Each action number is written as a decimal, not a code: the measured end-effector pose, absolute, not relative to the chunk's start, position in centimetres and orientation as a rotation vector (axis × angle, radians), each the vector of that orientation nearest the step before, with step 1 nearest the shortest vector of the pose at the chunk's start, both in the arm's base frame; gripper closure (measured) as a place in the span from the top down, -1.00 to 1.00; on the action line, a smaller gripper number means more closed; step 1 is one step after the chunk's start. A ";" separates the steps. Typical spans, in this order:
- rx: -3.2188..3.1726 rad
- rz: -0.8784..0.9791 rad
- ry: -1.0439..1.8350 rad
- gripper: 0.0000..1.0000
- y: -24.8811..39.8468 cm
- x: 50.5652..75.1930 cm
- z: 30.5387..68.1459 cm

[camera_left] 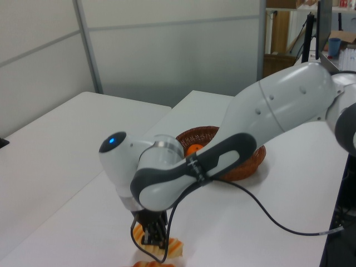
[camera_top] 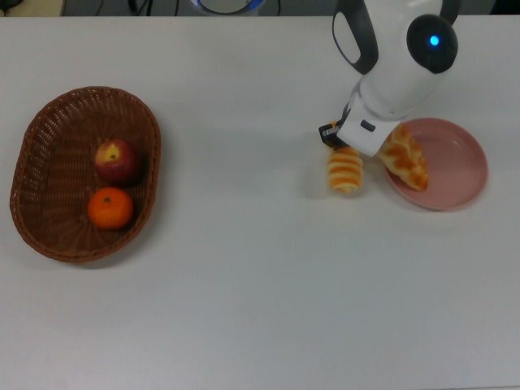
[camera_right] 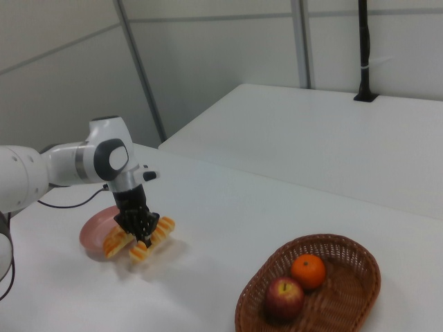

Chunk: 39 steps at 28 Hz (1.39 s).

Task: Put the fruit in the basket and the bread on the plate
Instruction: 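Lower the gripper and grasp the striped bread roll, then place the bread roll on the pink plate beside the croissant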

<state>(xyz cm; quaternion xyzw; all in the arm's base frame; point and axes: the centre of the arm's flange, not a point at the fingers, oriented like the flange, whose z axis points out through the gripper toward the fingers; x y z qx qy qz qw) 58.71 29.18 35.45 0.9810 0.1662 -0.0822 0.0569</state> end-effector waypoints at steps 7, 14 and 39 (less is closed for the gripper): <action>2.996 -0.153 0.541 -0.69 30.6 58.1 39.6; 2.980 -0.116 0.718 -0.68 36.8 54.7 41.0; 2.902 0.213 0.761 -0.16 47.1 51.9 34.5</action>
